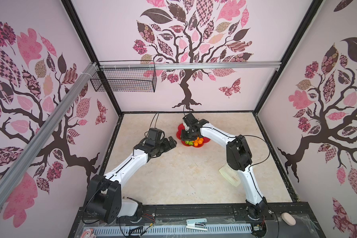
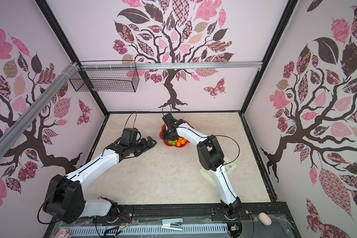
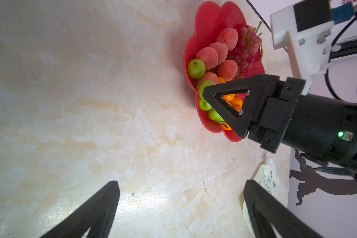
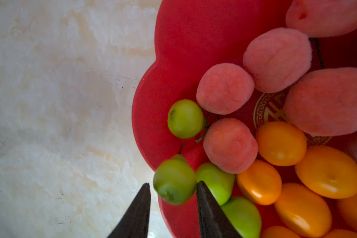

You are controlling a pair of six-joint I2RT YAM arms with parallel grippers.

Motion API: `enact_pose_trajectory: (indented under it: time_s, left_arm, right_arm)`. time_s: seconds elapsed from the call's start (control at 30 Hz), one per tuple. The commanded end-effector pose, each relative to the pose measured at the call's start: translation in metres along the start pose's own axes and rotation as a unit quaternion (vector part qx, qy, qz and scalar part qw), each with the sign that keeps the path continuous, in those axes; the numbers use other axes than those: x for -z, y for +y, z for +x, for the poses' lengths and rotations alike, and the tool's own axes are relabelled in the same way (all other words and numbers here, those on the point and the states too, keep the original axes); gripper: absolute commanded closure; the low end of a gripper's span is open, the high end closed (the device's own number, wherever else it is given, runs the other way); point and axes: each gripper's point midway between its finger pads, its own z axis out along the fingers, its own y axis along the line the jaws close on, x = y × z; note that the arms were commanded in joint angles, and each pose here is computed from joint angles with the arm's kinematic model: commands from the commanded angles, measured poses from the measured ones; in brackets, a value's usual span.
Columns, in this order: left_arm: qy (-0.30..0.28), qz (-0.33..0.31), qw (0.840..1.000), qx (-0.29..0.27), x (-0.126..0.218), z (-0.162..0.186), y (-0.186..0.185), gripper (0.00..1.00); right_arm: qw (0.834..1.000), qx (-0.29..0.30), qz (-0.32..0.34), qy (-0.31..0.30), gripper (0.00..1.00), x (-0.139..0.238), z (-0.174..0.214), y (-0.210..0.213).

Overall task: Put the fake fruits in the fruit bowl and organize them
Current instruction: 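Lower the pear into the bowl beside the other pears and open the right gripper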

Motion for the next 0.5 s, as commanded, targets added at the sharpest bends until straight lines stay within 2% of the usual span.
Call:
enact_pose_trajectory:
  time_s: [0.0, 0.23, 0.47]
  left_arm:
    - [-0.004, 0.004, 1.0, -0.009, 0.0, -0.003, -0.004, 0.02]
    - [-0.005, 0.005, 1.0, -0.011, 0.002, -0.003, -0.004, 0.02]
    - [-0.024, 0.027, 0.998, -0.051, 0.018, -0.01, -0.018, 0.02]
  right_arm:
    - [1.0, -0.006, 0.005, 0.013, 0.59, -0.009, 0.003, -0.006]
    - [1.0, 0.001, 0.012, 0.0, 0.58, 0.004, -0.005, -0.005]
    - [0.998, 0.019, 0.016, -0.05, 0.54, 0.054, -0.026, 0.002]
